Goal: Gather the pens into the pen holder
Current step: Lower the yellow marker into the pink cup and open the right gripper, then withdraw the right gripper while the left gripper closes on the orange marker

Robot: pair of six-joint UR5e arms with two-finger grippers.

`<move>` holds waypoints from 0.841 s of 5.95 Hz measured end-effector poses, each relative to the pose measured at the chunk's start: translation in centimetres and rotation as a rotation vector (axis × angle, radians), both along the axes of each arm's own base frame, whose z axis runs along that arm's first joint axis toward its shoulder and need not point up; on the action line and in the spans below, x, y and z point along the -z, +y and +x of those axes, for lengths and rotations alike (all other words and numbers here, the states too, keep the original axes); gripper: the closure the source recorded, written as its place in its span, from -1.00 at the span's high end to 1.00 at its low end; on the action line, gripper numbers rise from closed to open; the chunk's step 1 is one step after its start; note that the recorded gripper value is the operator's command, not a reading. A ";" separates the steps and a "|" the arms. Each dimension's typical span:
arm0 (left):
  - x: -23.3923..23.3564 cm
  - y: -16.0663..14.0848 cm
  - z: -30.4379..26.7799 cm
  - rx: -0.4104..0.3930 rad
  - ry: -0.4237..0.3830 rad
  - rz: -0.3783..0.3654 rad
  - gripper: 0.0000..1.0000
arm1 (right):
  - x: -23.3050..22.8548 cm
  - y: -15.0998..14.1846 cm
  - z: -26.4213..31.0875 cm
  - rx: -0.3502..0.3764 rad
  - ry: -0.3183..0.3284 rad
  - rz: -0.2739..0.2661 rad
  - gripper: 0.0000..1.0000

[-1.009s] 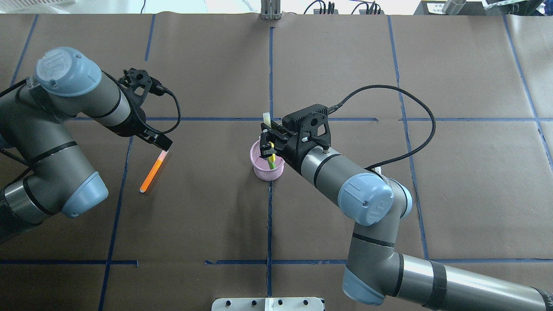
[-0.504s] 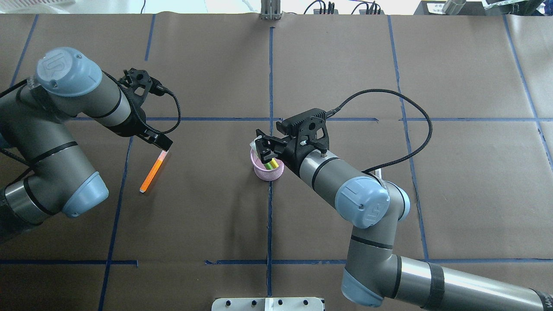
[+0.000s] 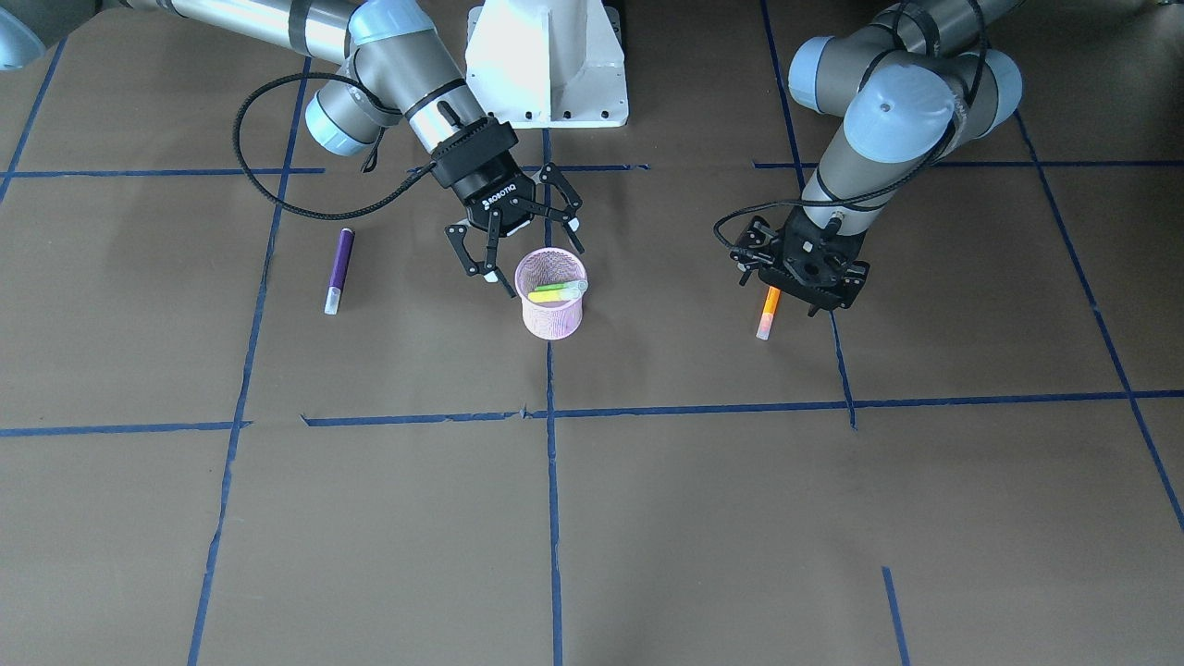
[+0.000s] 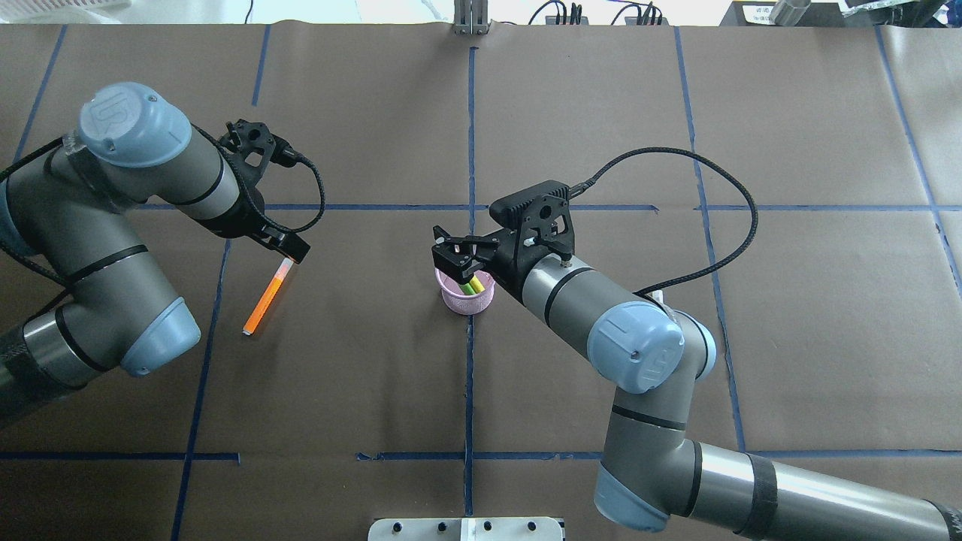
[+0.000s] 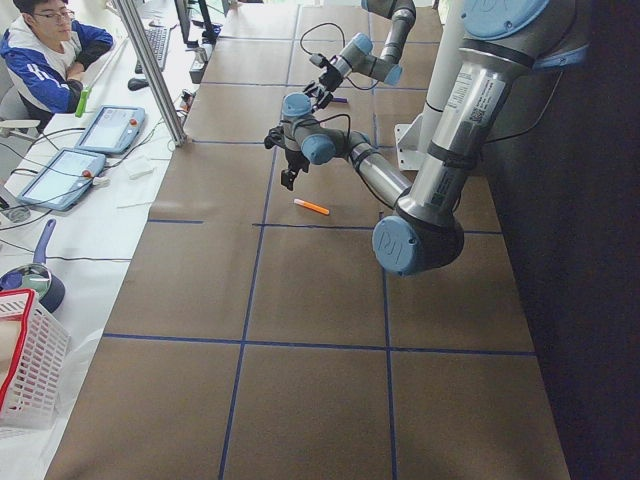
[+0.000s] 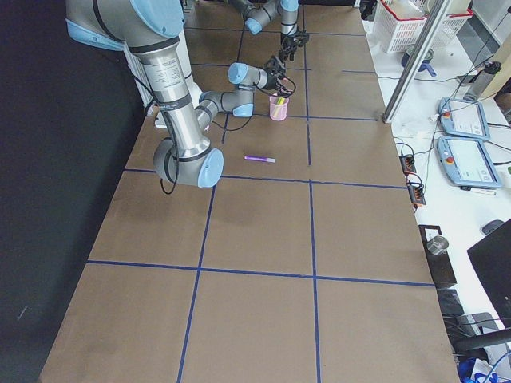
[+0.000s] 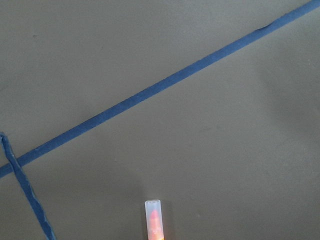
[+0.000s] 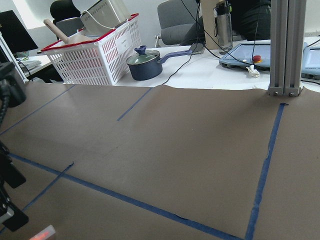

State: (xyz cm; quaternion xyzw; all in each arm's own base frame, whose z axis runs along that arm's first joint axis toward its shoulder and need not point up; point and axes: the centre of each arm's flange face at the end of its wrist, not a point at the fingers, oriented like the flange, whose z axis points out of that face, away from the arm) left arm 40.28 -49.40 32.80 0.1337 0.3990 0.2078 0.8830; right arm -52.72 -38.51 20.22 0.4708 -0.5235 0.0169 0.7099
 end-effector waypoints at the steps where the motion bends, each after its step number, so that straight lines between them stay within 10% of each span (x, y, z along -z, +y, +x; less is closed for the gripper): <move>1: 0.1 -0.1 0.4 0.010 0.001 -0.017 1.00 | -0.2 -0.4 0.8 0.015 -0.029 -0.039 1.00; 3: -1.0 0.7 2.1 0.041 -0.014 -0.099 1.00 | -1.9 -1.5 1.7 0.027 -0.036 -0.186 1.00; 5: -3.4 0.7 3.6 0.047 -0.043 -0.133 1.00 | -1.2 -4.5 6.4 0.121 0.108 -0.395 1.00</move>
